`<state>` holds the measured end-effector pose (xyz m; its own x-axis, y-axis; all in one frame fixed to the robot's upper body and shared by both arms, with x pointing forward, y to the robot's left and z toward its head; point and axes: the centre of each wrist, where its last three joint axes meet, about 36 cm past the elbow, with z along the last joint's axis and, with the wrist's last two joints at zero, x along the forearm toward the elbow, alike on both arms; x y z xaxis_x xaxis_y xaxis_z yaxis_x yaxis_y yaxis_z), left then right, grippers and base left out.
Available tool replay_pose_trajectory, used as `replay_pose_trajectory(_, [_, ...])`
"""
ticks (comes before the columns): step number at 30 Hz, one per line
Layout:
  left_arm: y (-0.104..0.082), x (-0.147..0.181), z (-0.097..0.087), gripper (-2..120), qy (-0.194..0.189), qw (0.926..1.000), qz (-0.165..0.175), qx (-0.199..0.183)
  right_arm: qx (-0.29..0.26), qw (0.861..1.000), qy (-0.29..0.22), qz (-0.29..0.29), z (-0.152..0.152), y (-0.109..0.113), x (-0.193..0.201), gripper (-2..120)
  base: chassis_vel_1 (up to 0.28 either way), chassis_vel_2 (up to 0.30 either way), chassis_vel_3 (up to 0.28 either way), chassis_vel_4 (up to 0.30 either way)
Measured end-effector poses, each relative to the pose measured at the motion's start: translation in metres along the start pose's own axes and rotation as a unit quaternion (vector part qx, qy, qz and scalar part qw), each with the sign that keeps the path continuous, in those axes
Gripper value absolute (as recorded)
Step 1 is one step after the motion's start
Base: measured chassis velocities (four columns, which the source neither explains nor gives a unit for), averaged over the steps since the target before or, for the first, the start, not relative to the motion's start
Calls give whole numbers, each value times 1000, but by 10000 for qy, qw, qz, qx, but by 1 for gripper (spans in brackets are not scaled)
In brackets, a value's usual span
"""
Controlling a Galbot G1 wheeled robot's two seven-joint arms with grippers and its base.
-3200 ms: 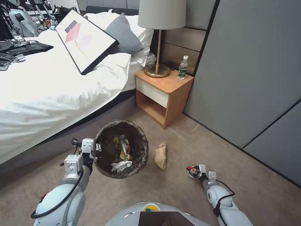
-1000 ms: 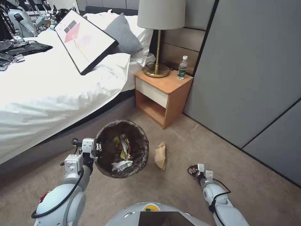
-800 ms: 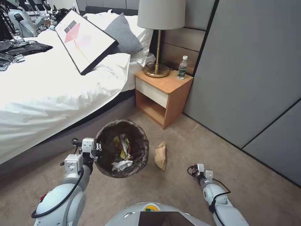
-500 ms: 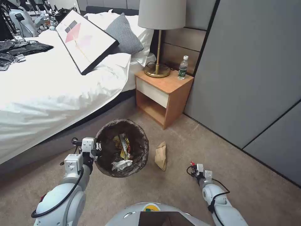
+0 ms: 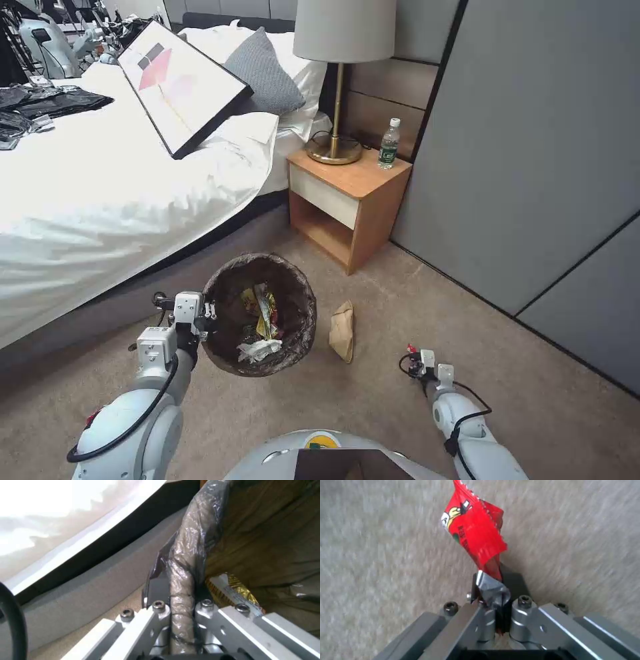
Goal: Pick up the trash bin, then pick up the garbage from the floor and place it into the trash bin.
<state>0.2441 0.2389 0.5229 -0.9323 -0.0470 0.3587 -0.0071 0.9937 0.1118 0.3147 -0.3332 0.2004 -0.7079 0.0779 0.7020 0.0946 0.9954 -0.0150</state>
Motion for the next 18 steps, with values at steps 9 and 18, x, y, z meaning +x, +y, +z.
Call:
replay_pose_trajectory(9, [0,0,0,2,2,10000,0,-3,449,9926,-1125,11,-60,-8,42,0,0,0,0,0])
replay_pose_trajectory(18, [-1,0,0,2,5,10000,18,-7,856,9717,-2149,-486,-141,1,115,0,0,0,0,0])
